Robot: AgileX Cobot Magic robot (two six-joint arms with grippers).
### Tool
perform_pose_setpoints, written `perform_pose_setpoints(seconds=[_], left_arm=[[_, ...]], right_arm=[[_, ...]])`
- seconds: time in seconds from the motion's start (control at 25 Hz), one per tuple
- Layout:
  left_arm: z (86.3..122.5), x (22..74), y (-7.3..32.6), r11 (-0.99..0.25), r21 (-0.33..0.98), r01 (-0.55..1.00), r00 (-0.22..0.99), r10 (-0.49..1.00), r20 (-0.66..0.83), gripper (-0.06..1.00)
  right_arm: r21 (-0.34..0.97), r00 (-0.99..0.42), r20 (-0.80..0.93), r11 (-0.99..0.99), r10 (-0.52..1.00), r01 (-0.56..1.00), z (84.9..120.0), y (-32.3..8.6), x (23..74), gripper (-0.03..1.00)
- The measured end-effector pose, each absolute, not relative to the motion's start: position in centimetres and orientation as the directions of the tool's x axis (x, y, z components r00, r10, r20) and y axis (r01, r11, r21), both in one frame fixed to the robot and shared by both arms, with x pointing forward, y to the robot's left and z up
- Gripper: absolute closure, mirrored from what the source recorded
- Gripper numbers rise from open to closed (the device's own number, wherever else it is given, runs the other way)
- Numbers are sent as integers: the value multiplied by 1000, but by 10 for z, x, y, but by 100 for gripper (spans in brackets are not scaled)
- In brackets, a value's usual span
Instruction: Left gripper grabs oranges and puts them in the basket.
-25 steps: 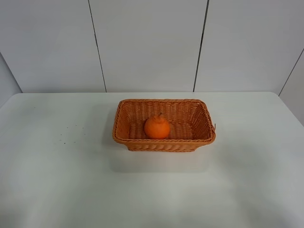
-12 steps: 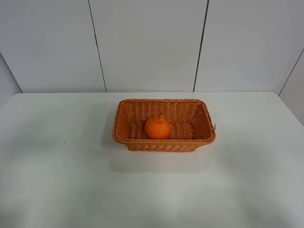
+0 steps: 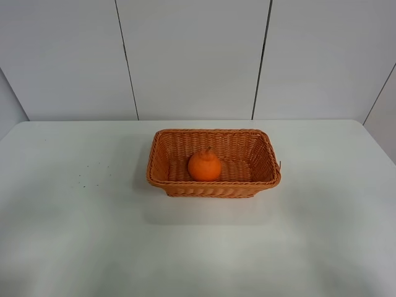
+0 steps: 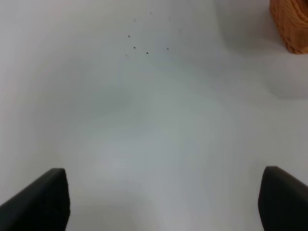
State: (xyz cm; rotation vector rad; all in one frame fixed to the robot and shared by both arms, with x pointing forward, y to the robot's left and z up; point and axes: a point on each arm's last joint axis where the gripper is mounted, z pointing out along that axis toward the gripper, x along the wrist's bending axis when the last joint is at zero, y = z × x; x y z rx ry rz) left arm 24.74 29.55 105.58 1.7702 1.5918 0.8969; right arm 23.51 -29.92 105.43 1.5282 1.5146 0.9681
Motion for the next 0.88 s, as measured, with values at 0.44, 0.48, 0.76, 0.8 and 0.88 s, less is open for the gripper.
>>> perform_pose_setpoints(seconds=[0.44,0.48,0.76,0.8,0.88], left_arm=[[1043,247,294,-105,764,636,69,994,79,5],[1043,246,294,-105,771,629,70,994,78,5],[1043,233,292,-109,820,562,66,994,87,5],[1043,232,292,-110,825,555,68,994,86,5],[1043,230,291,-109,832,544,69,994,85,5]], right_arm=[[907,8,2,-5,1000,422,1054,-299,235,27],[907,8,2,-5,1000,422,1054,-299,235,27],[907,8,2,-5,1000,422,1054,-299,235,27],[907,8,2,-5,1000,422,1054,-299,235,27],[907,8,2,-5,1000,422,1054,-299,235,27]])
